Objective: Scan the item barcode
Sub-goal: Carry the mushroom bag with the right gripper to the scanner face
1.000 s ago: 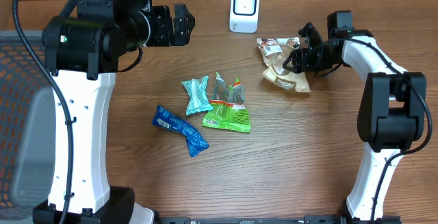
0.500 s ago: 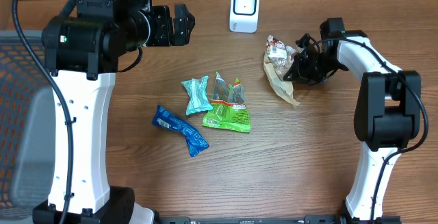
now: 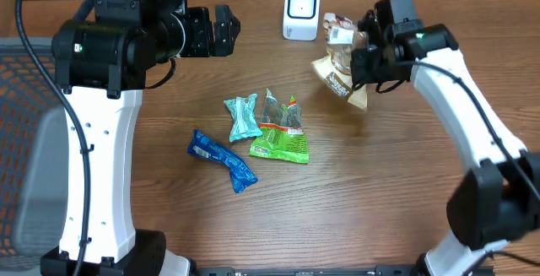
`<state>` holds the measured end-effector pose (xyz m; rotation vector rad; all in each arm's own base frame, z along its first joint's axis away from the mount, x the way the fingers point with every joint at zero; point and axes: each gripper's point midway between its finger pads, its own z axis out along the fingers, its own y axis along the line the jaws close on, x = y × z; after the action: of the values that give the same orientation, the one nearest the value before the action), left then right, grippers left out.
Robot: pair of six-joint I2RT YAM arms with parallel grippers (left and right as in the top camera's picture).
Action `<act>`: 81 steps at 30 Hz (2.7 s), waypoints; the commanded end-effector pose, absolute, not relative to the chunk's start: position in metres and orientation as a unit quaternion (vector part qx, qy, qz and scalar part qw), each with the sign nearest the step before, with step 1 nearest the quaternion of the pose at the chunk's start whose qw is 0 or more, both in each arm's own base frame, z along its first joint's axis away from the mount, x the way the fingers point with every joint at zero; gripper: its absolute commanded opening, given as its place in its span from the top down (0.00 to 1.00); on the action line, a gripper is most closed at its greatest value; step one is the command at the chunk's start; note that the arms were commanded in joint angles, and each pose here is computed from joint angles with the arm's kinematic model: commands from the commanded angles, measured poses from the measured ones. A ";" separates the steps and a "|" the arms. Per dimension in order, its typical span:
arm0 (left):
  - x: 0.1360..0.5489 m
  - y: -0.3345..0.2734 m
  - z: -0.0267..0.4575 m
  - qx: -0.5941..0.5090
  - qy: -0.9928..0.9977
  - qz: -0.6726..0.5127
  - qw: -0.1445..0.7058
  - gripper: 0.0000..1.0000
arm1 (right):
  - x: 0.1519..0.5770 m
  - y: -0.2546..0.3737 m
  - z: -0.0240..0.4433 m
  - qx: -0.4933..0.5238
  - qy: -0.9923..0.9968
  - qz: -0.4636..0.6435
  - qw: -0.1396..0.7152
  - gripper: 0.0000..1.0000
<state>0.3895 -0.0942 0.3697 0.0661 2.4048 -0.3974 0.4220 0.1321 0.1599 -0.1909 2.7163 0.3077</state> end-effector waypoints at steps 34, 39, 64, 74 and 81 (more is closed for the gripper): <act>0.390 -0.094 0.368 0.034 0.926 -0.149 0.344 0.00 | 0.591 0.140 0.261 -0.298 0.684 -0.445 0.495 0.96; 0.390 -0.094 0.368 0.034 0.926 -0.149 0.345 0.00 | 0.608 0.161 0.233 -0.374 0.640 -0.459 0.489 0.96; 0.390 -0.094 0.368 0.034 0.926 -0.149 0.344 0.00 | 0.637 0.185 0.190 -0.518 0.517 -0.480 0.484 0.96; 0.390 -0.094 0.368 0.034 0.926 -0.149 0.344 0.00 | 0.645 0.157 0.187 -0.513 0.527 -0.485 0.473 0.96; 0.390 -0.094 0.368 0.034 0.926 -0.149 0.344 0.00 | 0.644 0.157 0.178 -0.526 0.531 -0.474 0.465 0.96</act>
<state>0.3895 -0.0942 0.3696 0.0660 2.4051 -0.3973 0.6434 0.1530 0.1750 -1.2913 1.3115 -1.1825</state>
